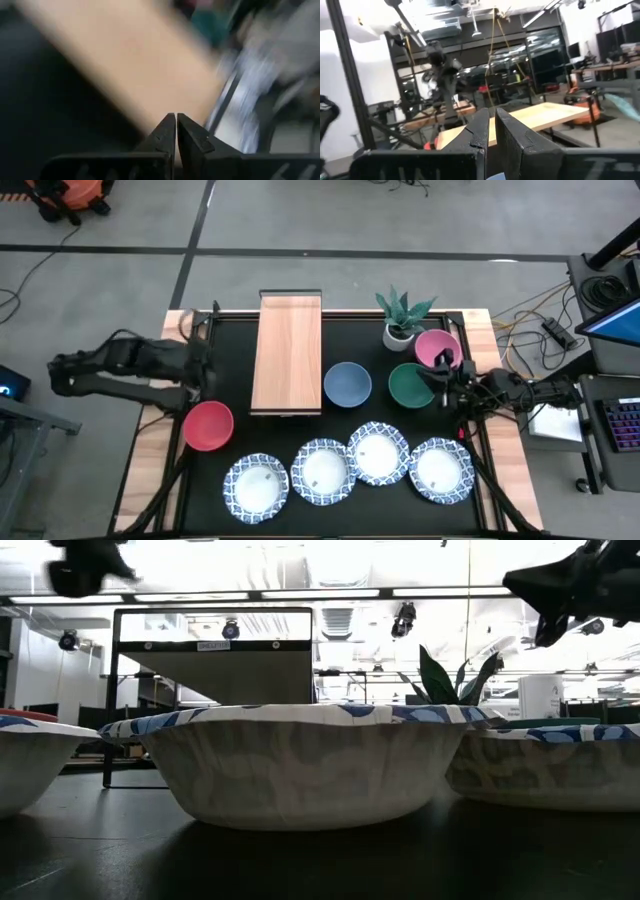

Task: Place and stack bowls onto a shelf
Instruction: Put the orange bowl on the shelf

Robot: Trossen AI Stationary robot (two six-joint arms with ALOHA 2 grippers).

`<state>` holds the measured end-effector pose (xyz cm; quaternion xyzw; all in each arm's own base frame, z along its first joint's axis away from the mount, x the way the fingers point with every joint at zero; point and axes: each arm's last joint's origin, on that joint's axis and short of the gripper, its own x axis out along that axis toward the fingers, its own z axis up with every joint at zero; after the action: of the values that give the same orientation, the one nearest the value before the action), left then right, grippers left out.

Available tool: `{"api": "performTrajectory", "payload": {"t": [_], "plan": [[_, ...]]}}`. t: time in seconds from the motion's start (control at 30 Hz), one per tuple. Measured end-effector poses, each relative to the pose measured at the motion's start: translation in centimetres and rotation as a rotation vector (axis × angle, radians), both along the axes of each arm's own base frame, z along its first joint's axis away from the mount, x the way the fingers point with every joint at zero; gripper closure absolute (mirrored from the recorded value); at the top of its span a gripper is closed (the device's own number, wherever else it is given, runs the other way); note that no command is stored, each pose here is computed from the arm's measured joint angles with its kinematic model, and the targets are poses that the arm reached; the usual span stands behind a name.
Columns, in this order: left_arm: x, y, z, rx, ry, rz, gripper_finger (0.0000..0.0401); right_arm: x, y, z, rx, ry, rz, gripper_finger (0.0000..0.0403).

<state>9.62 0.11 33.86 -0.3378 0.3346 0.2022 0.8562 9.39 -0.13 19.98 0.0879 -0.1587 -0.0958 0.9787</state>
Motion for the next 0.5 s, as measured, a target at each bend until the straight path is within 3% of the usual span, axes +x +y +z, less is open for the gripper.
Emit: {"api": "performTrajectory", "payload": {"t": [0.1,0.2,0.3,0.5], "plan": [[0.5,-0.6,-0.3,-0.138,0.278,-0.085,0.0401,0.0,0.0,0.1,-0.028,0.001,-0.011,0.038],[1.6,-1.2,-1.1,-0.18,0.436,-0.206,0.0401,-0.2,0.0,0.5,-0.053,-0.044,-0.023,0.038],[2.6,-1.9,-2.4,-0.206,0.499,-0.317,0.0401,-0.4,0.0,1.0,-0.074,-0.091,-0.034,0.038],[3.0,-3.5,-4.5,-0.213,0.607,-0.386,0.0401,-0.5,0.0,1.3,-0.104,-0.116,-0.048,0.038]]}}
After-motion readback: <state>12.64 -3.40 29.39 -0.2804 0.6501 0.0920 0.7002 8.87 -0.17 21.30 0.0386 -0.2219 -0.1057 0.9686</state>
